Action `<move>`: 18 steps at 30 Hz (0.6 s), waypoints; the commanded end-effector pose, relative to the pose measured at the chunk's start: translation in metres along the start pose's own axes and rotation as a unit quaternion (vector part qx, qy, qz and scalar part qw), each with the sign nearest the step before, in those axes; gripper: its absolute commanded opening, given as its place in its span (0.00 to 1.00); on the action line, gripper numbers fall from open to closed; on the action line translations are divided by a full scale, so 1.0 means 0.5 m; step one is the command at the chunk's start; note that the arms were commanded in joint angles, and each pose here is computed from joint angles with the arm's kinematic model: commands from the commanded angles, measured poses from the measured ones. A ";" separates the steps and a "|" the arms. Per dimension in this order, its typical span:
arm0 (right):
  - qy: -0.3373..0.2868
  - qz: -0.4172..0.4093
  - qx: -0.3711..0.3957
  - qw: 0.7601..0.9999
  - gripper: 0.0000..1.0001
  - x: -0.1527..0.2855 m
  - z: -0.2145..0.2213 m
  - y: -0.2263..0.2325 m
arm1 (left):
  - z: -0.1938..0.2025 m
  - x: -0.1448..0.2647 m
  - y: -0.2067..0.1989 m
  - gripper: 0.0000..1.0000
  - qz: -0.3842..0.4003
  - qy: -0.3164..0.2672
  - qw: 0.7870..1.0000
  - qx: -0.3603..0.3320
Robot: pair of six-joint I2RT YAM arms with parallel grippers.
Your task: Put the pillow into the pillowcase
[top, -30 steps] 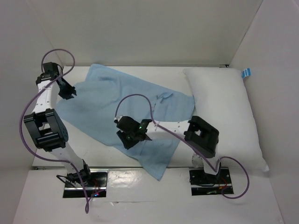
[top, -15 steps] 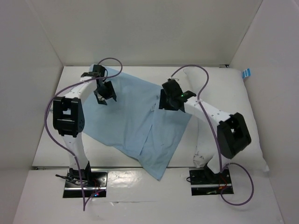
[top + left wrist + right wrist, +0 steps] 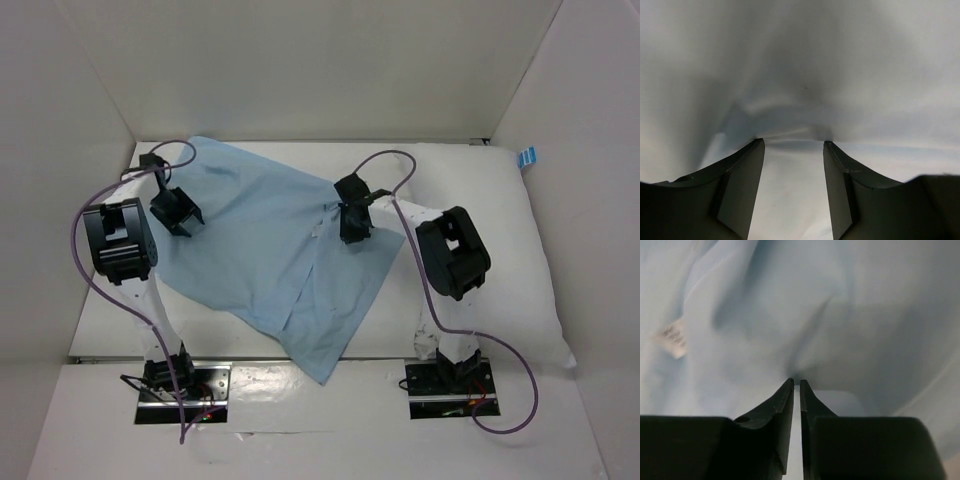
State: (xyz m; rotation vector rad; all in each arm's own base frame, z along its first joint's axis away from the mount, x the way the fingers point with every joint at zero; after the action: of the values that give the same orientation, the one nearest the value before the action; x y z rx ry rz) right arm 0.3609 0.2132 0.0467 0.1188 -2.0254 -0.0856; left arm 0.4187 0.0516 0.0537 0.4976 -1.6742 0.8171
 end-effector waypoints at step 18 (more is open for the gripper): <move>-0.081 0.018 0.025 0.996 0.00 -0.059 -0.302 -0.008 | -0.056 0.193 -0.115 0.66 0.089 -0.082 0.987 -0.105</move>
State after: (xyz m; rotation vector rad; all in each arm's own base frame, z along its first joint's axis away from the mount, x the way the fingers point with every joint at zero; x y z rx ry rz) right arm 0.5096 0.2152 0.0514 0.1001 -2.1559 -0.0859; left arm 0.4515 0.0703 0.0860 0.3975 -1.7609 0.8656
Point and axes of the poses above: each gripper's point midway between its finger pads, its own x axis back along the fingers, its own y axis along the line the jaws close on, z = x × y, the point moved 3 cm from there along x, back along the fingers, and after that the axes turned 3 degrees about x, right-handed, at the moved point
